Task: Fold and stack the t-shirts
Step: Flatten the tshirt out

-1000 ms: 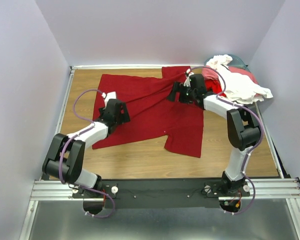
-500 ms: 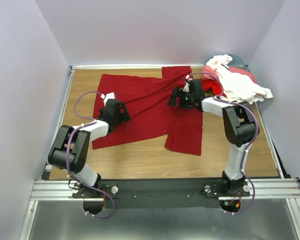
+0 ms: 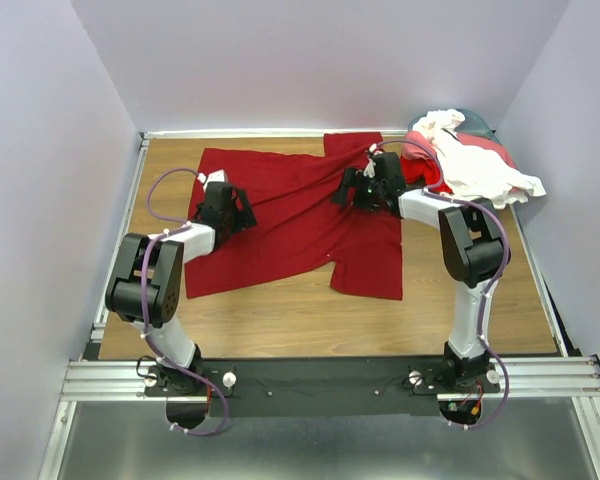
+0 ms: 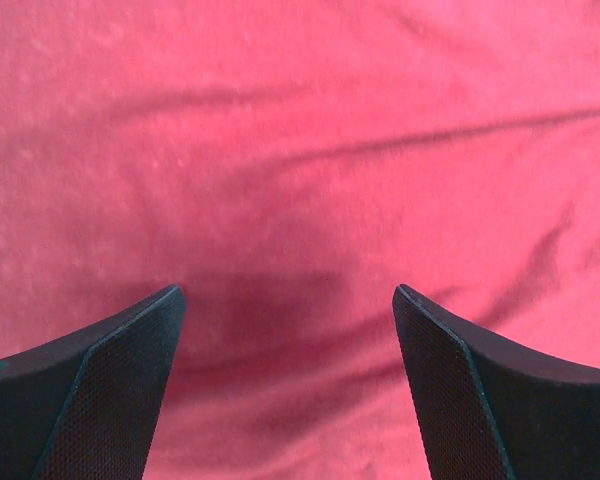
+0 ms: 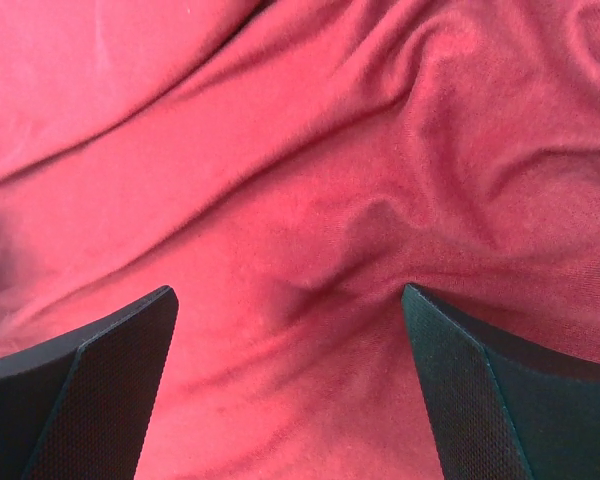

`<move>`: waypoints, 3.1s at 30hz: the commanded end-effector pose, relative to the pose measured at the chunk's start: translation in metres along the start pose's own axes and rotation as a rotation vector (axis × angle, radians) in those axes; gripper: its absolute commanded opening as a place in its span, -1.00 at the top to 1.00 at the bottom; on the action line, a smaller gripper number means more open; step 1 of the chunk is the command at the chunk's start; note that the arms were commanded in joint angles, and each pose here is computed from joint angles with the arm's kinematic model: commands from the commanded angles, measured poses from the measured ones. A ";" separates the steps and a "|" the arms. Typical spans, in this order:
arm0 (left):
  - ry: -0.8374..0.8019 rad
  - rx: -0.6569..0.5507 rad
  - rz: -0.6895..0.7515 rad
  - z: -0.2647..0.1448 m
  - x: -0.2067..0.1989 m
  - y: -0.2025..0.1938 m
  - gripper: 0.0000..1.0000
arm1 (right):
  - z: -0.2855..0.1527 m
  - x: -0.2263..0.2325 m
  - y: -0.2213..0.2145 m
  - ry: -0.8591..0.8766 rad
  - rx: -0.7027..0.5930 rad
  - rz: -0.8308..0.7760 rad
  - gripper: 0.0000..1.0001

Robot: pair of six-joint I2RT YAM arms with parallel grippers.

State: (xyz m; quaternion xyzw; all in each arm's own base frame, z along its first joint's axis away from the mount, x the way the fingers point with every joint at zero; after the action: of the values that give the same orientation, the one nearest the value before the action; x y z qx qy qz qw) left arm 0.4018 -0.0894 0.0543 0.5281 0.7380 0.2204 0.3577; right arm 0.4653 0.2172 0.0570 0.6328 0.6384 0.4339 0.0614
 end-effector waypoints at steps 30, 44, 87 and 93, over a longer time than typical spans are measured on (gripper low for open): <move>0.301 -0.358 -0.559 -0.172 0.097 -0.026 -0.51 | -0.157 -0.021 -0.049 -0.190 -0.186 0.090 -1.00; 0.448 -0.174 -0.629 -0.170 0.095 -0.042 -0.17 | -0.177 -0.020 -0.061 -0.128 -0.199 0.133 -1.00; 0.467 -0.698 -0.598 -0.200 0.123 0.021 -0.24 | -0.208 -0.093 -0.130 -0.473 -0.103 0.232 -0.99; 0.507 -0.724 -0.544 -0.193 0.116 0.042 -0.24 | -0.202 -0.096 -0.129 -0.510 -0.043 0.232 -0.97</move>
State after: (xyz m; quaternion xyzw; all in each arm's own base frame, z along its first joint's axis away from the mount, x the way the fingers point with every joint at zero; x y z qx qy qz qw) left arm 0.2427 0.0376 0.1474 0.1144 0.8143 0.4409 0.3597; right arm 0.2561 0.0683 0.0493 0.7777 0.5257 0.2992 0.1714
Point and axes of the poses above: each gripper's point midway between its finger pads, its own z axis out along the fingers, its own x axis along the line the jaws close on, y = z × x, the point moved 2 cm from there along -z, back along the fingers, and after that the axes turned 1 degree about -z, right-handed, at the moved point
